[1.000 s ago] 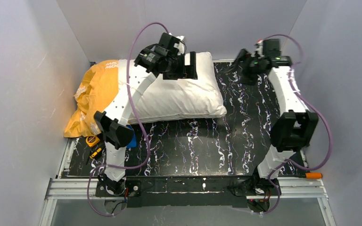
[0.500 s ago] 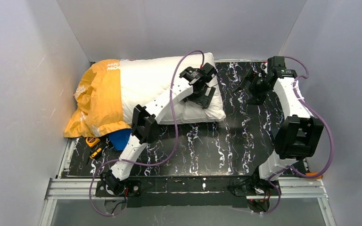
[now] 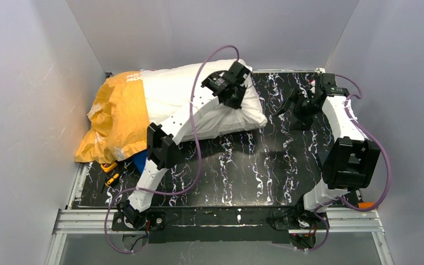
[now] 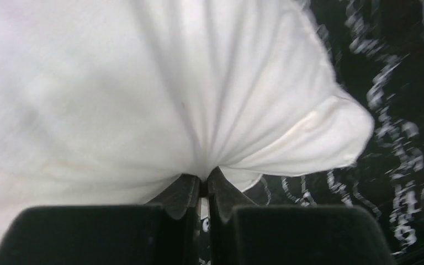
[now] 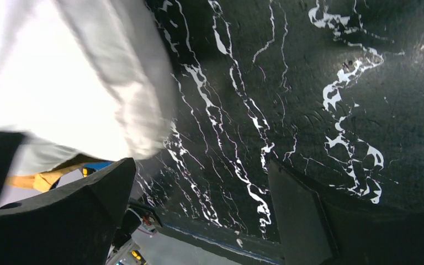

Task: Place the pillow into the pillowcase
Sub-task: Stuff the pillow into the pillowcase.

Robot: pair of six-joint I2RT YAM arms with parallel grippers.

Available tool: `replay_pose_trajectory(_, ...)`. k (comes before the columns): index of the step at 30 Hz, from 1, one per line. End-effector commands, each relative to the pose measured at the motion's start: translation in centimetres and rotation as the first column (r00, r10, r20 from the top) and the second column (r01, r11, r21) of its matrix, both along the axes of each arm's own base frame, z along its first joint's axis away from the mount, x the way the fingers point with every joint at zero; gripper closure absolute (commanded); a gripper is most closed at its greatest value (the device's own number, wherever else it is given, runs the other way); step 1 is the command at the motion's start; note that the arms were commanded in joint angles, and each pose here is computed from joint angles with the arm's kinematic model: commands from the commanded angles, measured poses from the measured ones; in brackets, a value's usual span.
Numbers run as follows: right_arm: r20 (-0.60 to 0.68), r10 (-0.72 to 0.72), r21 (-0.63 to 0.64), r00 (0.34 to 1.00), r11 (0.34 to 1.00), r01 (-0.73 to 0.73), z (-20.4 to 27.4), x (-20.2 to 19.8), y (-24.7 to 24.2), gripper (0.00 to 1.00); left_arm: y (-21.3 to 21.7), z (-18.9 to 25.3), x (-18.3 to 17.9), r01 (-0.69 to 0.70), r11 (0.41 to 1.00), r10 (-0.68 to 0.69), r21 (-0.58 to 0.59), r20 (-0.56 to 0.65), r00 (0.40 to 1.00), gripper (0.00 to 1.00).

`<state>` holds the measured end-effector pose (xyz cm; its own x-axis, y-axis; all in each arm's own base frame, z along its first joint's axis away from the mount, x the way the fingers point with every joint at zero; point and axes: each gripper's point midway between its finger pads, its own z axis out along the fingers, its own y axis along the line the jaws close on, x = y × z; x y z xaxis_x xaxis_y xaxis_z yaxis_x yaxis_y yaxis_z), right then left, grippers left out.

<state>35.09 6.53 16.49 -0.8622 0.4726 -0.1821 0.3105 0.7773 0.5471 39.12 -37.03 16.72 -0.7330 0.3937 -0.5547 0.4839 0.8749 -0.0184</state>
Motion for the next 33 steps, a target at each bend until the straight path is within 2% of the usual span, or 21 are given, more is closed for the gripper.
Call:
replay_pose_trajectory(1, 0.017, 0.009, 0.024, 1.000, 1.000, -0.009, 0.0, -0.9, -0.1, 0.02, -3.5, 21.1, 3.6, 0.086, 0.828, 0.151, -0.553, 0.368, 0.917, 1.00)
replay_pose_trajectory(3, 0.001, 0.017, 0.047, 1.000, 0.999, -0.017, -0.6, -1.2, 0.3, 0.02, -3.2, 26.9, 4.1, 0.124, 0.715, 0.227, -0.689, 0.396, 0.890, 1.00)
replay_pose_trajectory(7, -0.037, 0.038, 0.111, 0.999, 0.993, -0.034, -2.0, -1.6, 1.2, 0.02, -1.8, 35.2, 4.2, 0.206, 0.494, 0.331, -0.845, 0.401, 0.854, 1.00)
replay_pose_trajectory(9, -0.052, 0.047, 0.158, 0.998, 0.987, -0.038, -2.5, -1.6, 2.0, 0.02, -1.2, 38.6, 3.6, 0.267, 0.407, 0.362, -0.874, 0.422, 0.831, 1.00)
replay_pose_trajectory(12, -0.065, 0.079, 0.216, 0.995, 0.974, -0.063, -3.3, -1.3, 3.7, 0.02, 0.2, 42.9, 2.4, 0.355, 0.323, 0.406, -0.877, 0.467, 0.785, 1.00)
replay_pose_trajectory(17, -0.067, 0.194, 0.325, 0.979, 0.932, -0.162, -4.2, -0.3, 10.7, 0.02, 4.7, 48.1, 1.2, 0.412, 0.232, 0.528, -0.881, 0.470, 0.707, 1.00)
replay_pose_trajectory(23, -0.076, 0.314, 0.506, 0.946, 0.830, -0.234, -4.7, -0.1, 22.2, 0.02, 9.2, 51.6, 0.6, 0.448, 0.194, 0.618, -0.872, 0.464, 0.635, 1.00)
replay_pose_trajectory(28, -0.090, 0.353, 0.667, 0.931, 0.716, -0.207, -3.9, -1.1, 30.7, 0.02, 11.8, 53.2, 0.4, 0.461, 0.171, 0.669, -0.871, 0.446, 0.594, 1.00)
replay_pose_trajectory(33, -0.099, 0.371, 0.821, 0.923, 0.555, -0.135, -1.3, -3.2, 37.6, 0.02, 14.4, 54.5, 0.1, 0.472, 0.182, 0.710, -0.863, 0.447, 0.544, 1.00)
